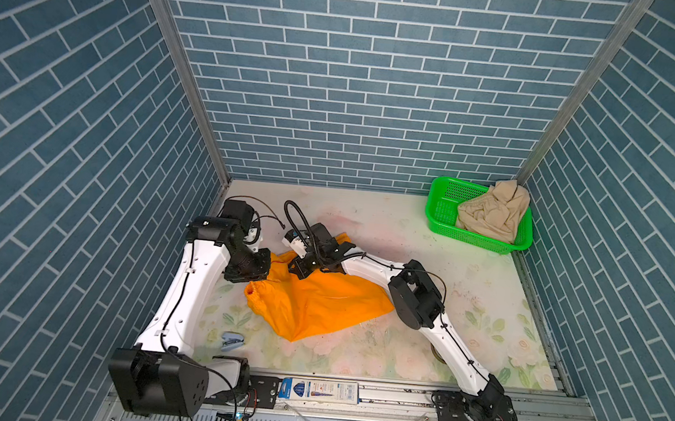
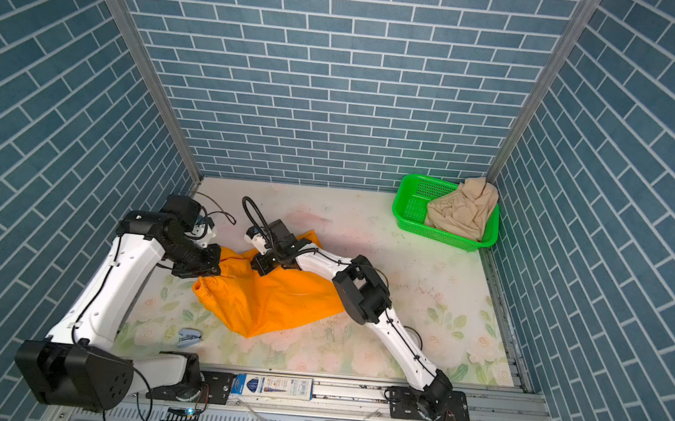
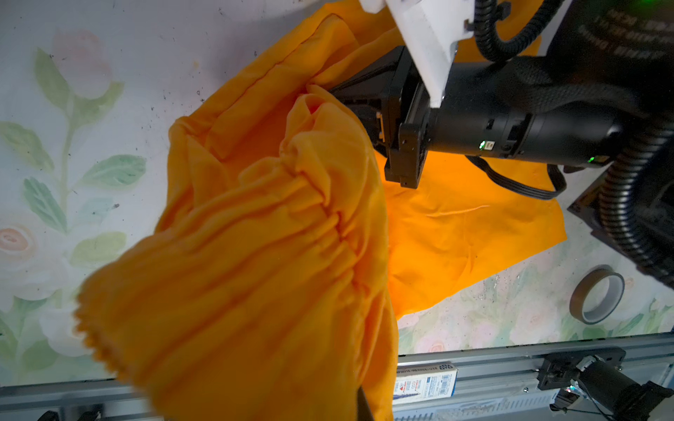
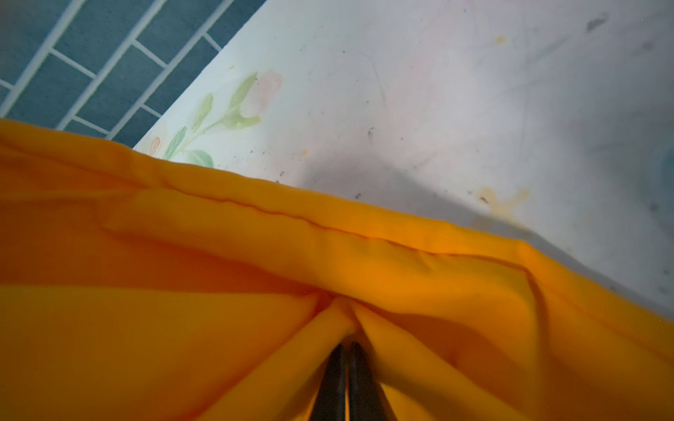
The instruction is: Fold and stack the shorts
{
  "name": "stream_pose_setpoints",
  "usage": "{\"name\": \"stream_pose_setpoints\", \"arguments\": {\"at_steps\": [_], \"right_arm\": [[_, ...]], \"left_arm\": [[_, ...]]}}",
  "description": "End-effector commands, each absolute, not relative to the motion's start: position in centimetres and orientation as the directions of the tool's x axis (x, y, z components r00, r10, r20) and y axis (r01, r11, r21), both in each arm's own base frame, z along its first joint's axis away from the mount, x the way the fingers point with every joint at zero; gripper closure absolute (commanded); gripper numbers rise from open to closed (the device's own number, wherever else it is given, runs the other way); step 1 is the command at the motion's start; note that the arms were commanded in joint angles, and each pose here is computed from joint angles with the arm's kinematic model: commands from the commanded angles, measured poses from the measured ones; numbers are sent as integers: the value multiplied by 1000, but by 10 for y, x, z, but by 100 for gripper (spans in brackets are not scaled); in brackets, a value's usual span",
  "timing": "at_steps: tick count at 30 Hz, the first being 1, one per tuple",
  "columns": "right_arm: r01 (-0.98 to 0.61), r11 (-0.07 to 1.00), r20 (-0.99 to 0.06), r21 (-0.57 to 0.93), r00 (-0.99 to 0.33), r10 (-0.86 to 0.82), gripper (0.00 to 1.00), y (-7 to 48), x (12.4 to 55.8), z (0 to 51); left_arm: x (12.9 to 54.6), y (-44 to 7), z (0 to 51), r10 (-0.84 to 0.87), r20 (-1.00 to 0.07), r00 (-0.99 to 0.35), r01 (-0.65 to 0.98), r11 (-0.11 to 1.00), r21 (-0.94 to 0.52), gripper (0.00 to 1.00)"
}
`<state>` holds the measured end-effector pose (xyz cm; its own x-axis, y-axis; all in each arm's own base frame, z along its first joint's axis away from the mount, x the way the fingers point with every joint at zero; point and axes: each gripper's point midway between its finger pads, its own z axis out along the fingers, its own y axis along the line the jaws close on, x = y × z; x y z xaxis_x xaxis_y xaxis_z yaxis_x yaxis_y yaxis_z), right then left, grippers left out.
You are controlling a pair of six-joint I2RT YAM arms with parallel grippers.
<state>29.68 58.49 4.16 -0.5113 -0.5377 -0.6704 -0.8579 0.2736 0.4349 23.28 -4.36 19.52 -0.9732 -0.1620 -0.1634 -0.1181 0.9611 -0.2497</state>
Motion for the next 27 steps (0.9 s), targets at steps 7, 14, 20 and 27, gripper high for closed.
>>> {"name": "stream_pose_setpoints", "arguments": {"at_steps": [7,14,20,27], "right_arm": [[-862,289,-714,416,-506,-484,86,529,276,111],[-888,223,-656,401,-449,-607,96,460,200,112],[-914,110,-606,391,-346,-716,100,454,137,80],[-902,15,-593,432,-296,-749,100,489,105,57]], "left_arm": [[241,-43,204,-172,-184,-968,-121,959,-258,97],[244,-33,217,-154,-213,-965,-111,973,-202,97],[245,-29,219,-128,-213,-969,-92,981,-172,98],[248,-24,221,-103,-206,-973,-75,988,-138,98]]}}
